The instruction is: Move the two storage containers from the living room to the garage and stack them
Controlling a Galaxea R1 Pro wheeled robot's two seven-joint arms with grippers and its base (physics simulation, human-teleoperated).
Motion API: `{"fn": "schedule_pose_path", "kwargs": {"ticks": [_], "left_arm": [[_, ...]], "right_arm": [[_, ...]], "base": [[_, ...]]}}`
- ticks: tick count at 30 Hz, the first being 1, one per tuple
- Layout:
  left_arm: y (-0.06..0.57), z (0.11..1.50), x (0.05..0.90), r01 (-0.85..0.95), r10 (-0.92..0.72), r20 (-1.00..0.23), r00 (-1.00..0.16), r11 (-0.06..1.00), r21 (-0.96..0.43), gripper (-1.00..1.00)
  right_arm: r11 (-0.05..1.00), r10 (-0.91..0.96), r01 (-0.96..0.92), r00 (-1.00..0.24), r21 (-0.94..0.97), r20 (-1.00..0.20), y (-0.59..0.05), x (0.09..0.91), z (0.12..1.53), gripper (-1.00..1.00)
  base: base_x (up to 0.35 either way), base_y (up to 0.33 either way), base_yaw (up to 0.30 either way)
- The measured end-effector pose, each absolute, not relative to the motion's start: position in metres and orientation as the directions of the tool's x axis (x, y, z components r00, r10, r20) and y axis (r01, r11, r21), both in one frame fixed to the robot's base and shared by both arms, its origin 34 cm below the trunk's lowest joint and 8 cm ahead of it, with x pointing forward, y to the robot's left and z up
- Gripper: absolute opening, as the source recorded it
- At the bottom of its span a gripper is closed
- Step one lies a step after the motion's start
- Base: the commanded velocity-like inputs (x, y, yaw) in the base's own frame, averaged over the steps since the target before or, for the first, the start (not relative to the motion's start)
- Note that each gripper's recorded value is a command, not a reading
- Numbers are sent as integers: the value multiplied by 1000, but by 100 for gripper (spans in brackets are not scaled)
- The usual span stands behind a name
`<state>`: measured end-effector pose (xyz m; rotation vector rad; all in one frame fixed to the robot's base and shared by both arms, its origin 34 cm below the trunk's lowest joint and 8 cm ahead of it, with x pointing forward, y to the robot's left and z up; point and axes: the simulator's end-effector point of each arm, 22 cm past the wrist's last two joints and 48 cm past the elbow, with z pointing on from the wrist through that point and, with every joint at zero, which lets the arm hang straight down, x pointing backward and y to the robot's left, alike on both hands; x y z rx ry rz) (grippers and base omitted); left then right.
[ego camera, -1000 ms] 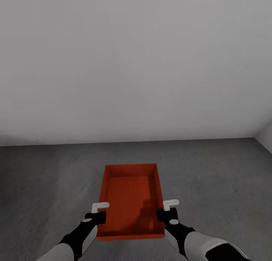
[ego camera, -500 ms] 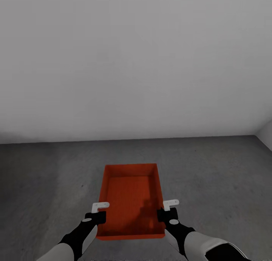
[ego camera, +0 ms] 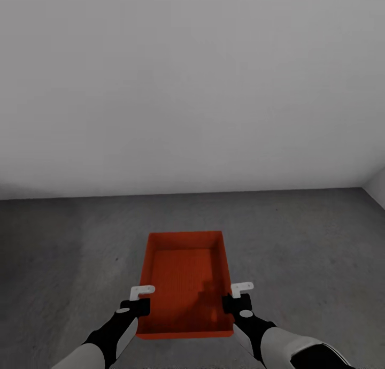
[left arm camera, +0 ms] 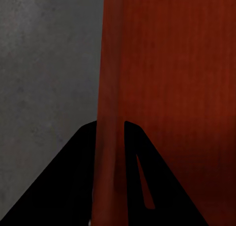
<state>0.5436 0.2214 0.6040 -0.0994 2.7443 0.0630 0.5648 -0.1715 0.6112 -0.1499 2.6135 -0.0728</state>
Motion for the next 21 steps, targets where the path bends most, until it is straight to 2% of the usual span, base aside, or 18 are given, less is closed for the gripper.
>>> {"fn": "schedule_pose_path", "kwargs": {"ticks": [21], "left_arm": [[221,592,533,-76,-58,-358,-932,997,34,-100]], "right_arm": [[992,-121,-95,-875,-78,-469,-172,554,598,-100]], "base": [[0,0,0]]}}
